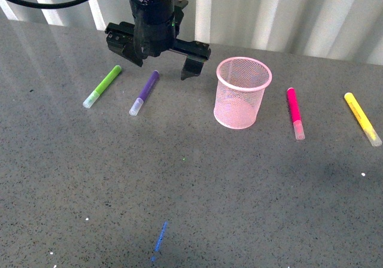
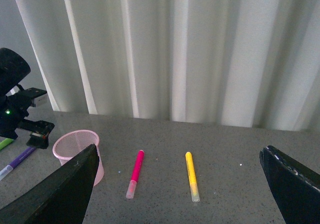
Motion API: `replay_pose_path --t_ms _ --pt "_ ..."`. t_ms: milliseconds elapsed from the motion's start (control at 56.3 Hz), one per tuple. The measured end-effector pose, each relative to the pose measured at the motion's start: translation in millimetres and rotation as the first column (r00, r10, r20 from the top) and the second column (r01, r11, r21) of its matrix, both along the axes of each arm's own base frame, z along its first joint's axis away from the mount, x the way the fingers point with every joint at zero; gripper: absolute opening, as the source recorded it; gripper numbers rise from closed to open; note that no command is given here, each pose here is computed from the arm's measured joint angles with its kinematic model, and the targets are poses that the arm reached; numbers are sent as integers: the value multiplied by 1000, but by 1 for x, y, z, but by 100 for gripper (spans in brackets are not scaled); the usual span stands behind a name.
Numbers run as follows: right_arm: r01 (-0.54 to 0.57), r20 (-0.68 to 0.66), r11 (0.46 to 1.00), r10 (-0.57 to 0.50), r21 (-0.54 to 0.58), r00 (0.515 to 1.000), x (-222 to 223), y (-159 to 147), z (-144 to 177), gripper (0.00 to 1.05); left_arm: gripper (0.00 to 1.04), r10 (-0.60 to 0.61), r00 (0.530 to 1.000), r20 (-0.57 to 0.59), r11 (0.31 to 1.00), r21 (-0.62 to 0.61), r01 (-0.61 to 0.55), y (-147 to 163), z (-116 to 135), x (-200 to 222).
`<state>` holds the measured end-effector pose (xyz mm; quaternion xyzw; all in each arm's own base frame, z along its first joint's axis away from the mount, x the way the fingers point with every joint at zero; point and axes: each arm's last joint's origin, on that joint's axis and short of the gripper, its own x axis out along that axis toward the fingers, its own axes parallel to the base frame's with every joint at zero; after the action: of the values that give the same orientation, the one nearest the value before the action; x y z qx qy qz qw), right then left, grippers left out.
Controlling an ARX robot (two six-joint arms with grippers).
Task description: Insert purple and pink pens into pink cup
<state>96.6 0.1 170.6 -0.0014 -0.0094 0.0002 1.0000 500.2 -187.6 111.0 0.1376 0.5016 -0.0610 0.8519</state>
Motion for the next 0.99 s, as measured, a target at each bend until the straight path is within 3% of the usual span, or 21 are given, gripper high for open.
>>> replay_pose_path --t_ms 533,870,994 --pt "0 0 1000 0 0 1000 0 0 0 98 98 6 999 -50 999 42 -4 9 -36 25" --pt "0 0 1000 0 0 1000 0 0 0 98 98 6 999 -42 998 60 -3 14 -38 32" --pt "0 0 1000 0 0 1000 0 0 0 98 81 5 999 -44 998 59 -2 14 -40 32"
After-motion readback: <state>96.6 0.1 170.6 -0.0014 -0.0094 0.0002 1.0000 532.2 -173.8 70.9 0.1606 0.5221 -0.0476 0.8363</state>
